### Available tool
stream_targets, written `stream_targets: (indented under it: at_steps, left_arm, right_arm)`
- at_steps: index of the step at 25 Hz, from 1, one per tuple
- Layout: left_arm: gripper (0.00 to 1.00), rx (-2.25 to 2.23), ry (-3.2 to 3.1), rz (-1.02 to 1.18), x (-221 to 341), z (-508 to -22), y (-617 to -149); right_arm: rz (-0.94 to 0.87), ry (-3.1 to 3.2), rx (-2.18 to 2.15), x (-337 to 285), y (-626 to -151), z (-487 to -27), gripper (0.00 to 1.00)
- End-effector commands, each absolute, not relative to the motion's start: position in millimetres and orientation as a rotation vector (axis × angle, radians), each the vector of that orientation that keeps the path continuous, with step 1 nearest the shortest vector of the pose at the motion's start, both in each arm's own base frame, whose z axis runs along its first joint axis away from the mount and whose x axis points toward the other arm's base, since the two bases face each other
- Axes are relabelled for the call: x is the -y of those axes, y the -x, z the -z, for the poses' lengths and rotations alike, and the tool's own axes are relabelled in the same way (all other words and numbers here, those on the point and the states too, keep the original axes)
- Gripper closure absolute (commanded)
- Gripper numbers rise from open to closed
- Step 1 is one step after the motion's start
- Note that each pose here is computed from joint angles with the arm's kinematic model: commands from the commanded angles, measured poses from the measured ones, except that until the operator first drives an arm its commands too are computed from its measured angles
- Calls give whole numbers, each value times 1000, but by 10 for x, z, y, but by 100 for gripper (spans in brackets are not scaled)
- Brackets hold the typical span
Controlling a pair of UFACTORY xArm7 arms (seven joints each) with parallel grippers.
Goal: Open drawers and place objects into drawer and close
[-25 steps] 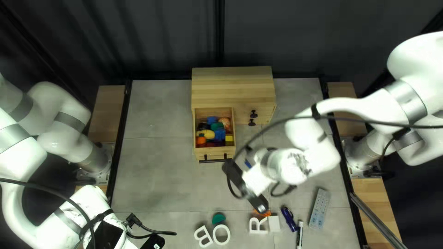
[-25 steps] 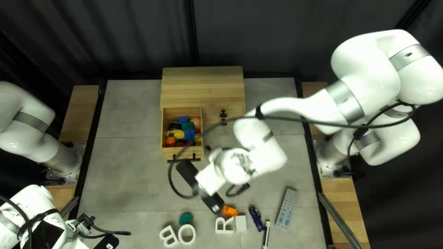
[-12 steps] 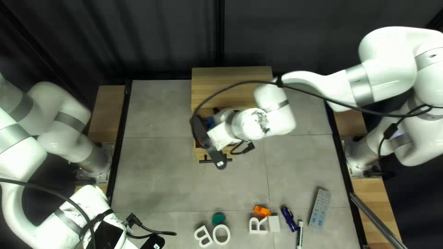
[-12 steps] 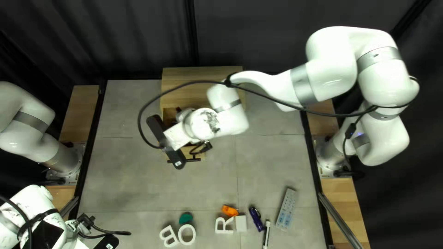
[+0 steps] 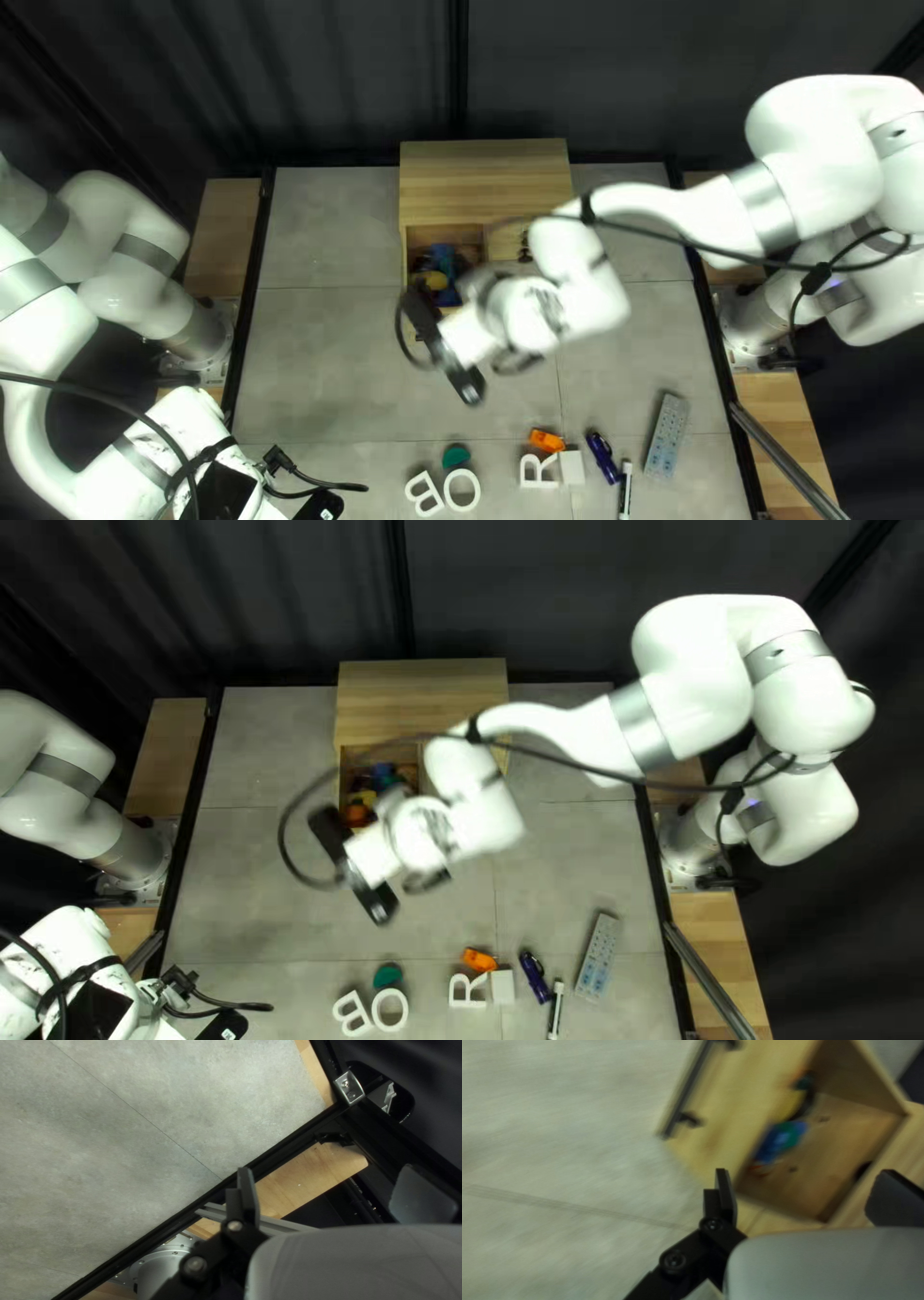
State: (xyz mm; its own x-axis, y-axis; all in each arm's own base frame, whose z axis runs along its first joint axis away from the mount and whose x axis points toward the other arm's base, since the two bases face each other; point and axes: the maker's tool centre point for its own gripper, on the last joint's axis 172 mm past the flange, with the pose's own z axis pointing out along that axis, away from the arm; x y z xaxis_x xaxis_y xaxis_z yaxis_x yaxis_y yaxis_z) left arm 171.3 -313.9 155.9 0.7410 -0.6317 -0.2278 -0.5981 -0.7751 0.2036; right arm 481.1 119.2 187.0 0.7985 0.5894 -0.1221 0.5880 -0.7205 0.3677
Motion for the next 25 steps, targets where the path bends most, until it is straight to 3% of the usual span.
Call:
stream_targets:
  at_steps: [1, 8, 17, 25]
  left_arm:
    - [0, 1000, -2821, 434, 3139, -1559, -1713]
    - [0, 1000, -2821, 434, 3139, -1559, -1713]
    - [0, 1000, -2821, 434, 3139, -1559, -1713]
    - [0, 1000, -2821, 434, 3139, -1559, -1713]
  right_arm:
    - [47, -2648, -747, -1767, -4368, -1649, 0]
    - [-3, -2678, -769, -2051, -4067, -1361, 0]
    - [-17, -2729, -1198, -2083, -4274, -1093, 0]
    - [26, -2754, -1300, -2078, -4320, -845, 0]
